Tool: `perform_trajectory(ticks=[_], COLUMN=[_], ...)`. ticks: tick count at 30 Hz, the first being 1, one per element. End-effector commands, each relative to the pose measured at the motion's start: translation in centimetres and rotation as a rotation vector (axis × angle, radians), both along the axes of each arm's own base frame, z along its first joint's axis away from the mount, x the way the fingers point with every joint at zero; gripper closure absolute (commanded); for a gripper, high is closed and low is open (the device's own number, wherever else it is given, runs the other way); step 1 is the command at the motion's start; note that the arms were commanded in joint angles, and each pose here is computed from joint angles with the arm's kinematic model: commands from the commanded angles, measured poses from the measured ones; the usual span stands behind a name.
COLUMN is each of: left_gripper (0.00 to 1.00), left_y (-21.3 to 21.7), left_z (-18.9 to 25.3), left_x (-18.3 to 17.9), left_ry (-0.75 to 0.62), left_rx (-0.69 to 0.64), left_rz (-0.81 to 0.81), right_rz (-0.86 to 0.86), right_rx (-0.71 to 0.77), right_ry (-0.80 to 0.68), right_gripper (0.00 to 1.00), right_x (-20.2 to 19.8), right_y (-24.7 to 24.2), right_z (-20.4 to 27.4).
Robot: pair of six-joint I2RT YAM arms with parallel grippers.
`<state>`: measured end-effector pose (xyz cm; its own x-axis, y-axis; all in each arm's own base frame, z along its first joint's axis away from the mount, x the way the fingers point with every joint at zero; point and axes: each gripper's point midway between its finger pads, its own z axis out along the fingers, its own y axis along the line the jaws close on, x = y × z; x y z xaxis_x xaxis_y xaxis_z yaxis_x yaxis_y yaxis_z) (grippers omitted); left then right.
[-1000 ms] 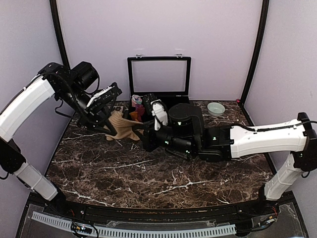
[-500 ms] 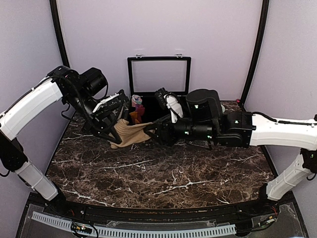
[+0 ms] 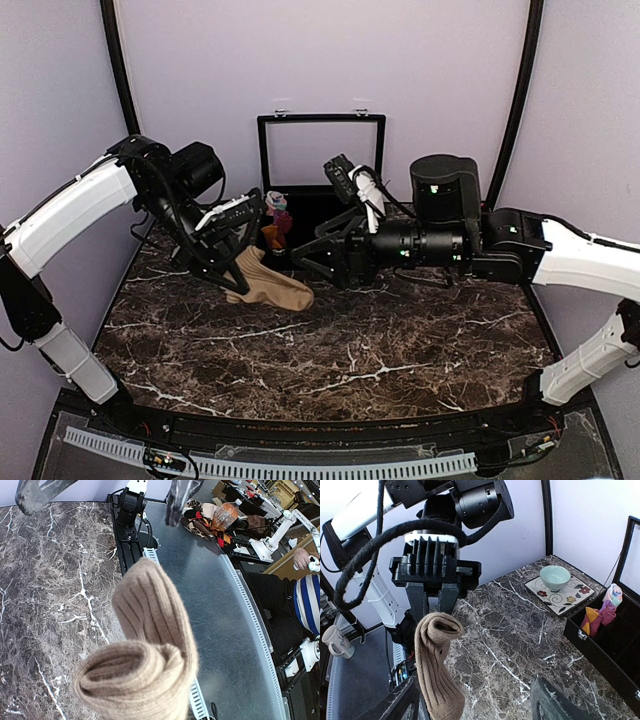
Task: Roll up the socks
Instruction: Roll the sock at the center of the board.
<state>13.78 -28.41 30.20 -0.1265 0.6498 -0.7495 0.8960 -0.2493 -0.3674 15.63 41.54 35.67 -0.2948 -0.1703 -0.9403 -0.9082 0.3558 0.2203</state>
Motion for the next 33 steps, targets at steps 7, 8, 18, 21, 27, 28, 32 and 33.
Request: perform_trajectory(ticks=[7, 8, 18, 21, 27, 28, 32, 33], left_gripper=[1.0, 1.0, 1.0, 1.0, 1.0, 1.0, 1.0, 1.0], left_y=[0.2, 0.2, 0.4, 0.4, 0.0, -0.1, -0.1, -0.1], left_z=[-0.2, -0.2, 0.2, 0.5, 1.7, 2.0, 2.9, 3.1], left_x=[-0.9, -0.9, -1.4, -1.9, -3.1, -3.3, -3.5, -3.5], left_ry=[0.053, 0.053, 0.062, 0.075, 0.102, 0.104, 0.092, 0.092], left_rx=[0.014, 0.014, 0.0, -0.017, -0.059, -0.065, -0.086, -0.089], left_rz=[-0.008, -0.008, -0.008, -0.017, -0.045, -0.048, -0.047, -0.046], right_rz=[0.135, 0.141, 0.167, 0.25, 0.367, 0.383, 0.445, 0.456], right_rx=[0.095, 0.096, 0.075, 0.086, 0.065, 0.065, 0.042, 0.037], right_ry=[-0.064, -0.064, -0.079, -0.082, -0.076, -0.073, -0.041, -0.034], right_gripper=[0.22, 0.21, 0.24, 0.37, 0.65, 0.67, 0.75, 0.79], right_x=[-0.7, -0.6, -0.4, -1.3, -1.8, -1.9, -2.5, -2.6], right_y=[4.5, 5.1, 7.6, 7.7, 8.1, 8.1, 8.6, 8.7], right_z=[1.7, 1.7, 0.3, 0.3, -0.4, -0.4, -0.8, -0.9])
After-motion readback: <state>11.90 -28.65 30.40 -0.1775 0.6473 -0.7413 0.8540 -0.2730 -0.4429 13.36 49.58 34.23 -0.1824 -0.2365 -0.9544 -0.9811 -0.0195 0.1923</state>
